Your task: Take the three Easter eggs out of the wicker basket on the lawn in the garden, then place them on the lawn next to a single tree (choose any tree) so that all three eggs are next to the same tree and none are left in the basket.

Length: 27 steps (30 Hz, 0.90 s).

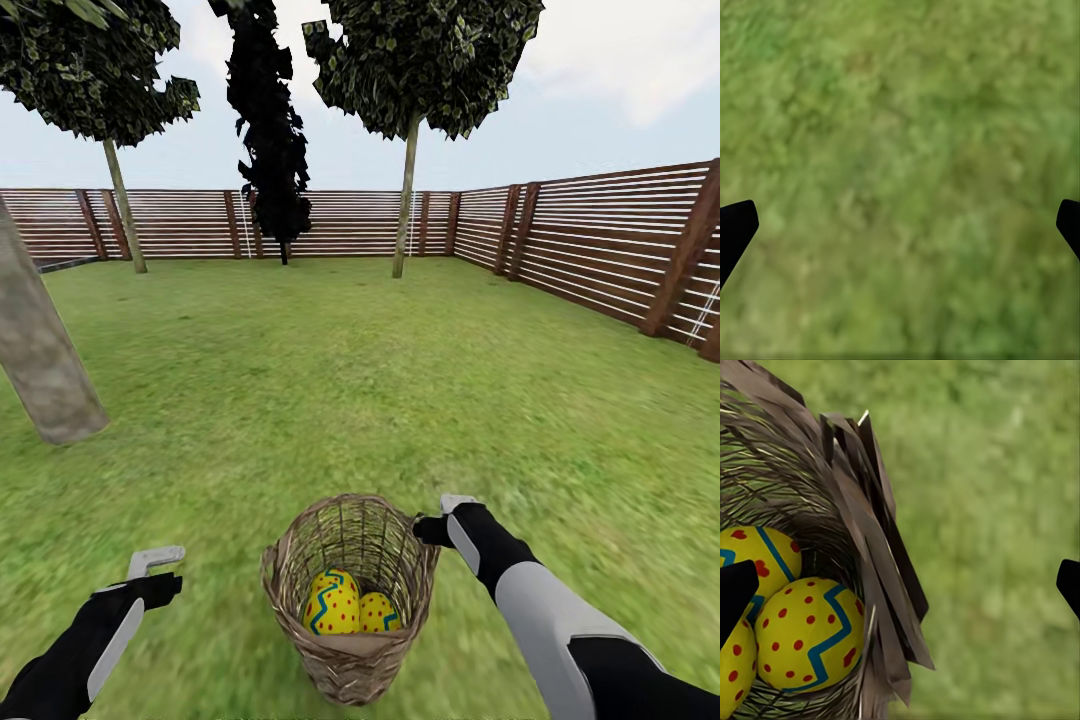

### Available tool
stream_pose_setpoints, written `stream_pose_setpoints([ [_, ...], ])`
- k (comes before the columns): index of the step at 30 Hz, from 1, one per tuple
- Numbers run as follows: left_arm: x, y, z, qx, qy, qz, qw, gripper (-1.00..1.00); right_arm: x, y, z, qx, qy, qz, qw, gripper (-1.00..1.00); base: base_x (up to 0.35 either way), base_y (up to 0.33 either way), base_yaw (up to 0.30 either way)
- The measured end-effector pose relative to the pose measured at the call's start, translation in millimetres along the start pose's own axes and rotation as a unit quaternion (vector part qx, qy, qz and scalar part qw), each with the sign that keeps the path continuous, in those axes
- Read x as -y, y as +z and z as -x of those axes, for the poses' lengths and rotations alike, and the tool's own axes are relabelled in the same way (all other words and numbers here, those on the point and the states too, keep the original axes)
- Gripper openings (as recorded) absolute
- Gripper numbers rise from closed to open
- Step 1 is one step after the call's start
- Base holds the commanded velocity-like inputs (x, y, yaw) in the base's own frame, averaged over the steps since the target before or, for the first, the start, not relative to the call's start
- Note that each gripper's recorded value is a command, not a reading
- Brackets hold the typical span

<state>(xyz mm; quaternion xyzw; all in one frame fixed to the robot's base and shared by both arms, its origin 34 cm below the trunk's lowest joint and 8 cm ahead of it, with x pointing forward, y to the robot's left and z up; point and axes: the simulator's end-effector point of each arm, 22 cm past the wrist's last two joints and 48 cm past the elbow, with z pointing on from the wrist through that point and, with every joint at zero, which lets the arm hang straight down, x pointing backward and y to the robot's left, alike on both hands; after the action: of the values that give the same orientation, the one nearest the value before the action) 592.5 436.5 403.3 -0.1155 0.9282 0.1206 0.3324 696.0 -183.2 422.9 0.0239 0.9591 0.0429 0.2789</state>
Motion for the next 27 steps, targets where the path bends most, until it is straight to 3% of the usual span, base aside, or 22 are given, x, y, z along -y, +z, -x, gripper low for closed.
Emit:
stream_pose_setpoints([
  [27,0.9,6.5,-9.1,0.000,0.000,0.000,1.0000,1.00,-1.1,6.8,-4.8,0.002,0.000,0.001,1.0000,1.00,0.000,0.000,0.000],
])
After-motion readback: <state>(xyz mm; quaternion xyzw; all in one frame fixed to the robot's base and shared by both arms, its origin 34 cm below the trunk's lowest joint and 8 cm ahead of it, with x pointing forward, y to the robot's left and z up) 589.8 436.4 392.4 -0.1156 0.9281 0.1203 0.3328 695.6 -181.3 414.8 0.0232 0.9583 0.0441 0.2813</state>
